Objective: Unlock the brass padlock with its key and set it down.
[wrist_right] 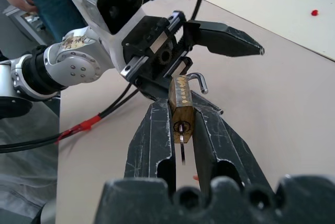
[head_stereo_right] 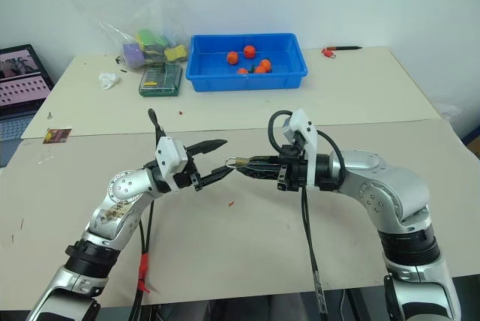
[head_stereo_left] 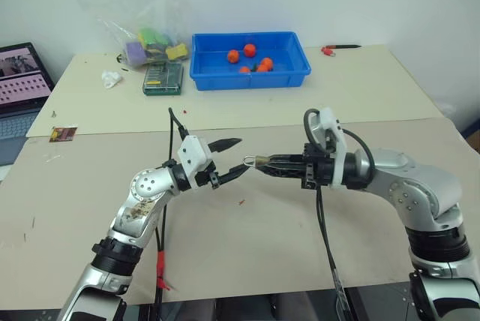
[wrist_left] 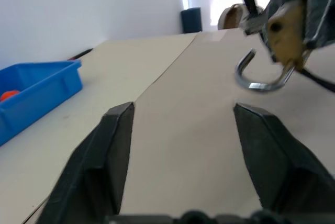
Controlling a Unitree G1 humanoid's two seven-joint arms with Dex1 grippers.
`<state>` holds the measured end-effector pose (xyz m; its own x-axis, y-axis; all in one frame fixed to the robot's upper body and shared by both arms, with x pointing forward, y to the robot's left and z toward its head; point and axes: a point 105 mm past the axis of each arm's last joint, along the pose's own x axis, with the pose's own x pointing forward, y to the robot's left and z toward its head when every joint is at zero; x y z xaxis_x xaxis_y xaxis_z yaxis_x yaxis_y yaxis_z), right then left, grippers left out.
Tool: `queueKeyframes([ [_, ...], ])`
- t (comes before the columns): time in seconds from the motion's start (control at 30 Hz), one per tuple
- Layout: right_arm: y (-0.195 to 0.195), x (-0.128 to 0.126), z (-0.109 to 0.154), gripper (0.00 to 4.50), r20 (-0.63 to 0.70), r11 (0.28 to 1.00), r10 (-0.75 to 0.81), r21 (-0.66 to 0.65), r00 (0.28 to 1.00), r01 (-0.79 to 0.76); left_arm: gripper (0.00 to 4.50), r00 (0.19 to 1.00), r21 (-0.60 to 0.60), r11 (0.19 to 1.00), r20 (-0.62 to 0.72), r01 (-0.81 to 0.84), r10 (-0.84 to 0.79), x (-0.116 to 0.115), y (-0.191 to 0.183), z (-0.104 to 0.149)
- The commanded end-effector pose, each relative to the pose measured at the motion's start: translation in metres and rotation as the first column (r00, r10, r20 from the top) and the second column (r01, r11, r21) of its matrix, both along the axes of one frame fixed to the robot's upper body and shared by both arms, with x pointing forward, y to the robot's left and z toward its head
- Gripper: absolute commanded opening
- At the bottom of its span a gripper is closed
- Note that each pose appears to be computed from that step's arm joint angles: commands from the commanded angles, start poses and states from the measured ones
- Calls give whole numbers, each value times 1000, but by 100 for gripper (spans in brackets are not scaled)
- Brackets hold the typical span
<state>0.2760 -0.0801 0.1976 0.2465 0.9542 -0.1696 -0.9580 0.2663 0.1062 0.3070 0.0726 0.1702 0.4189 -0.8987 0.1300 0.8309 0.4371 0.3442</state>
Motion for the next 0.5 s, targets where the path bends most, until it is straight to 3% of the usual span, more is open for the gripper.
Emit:
queueKeyframes([
  [0.03, -4, -5, 8, 13, 30, 1000, 13, 15, 999, -13, 156, 1000, -27, 1000, 17, 4, -3, -4, 4, 12],
  [0.17, -6, -5, 6, 13, 30, 1000, 6, 12, 1000, -6, 5, 1000, -23, 1000, 16, -9, 9, -1, 7, 12],
  [0.5, -3, -6, 11, 13, 44, 1000, 8, 20, 999, -9, 5, 997, -37, 998, -47, 52, -54, -7, -6, 11],
])
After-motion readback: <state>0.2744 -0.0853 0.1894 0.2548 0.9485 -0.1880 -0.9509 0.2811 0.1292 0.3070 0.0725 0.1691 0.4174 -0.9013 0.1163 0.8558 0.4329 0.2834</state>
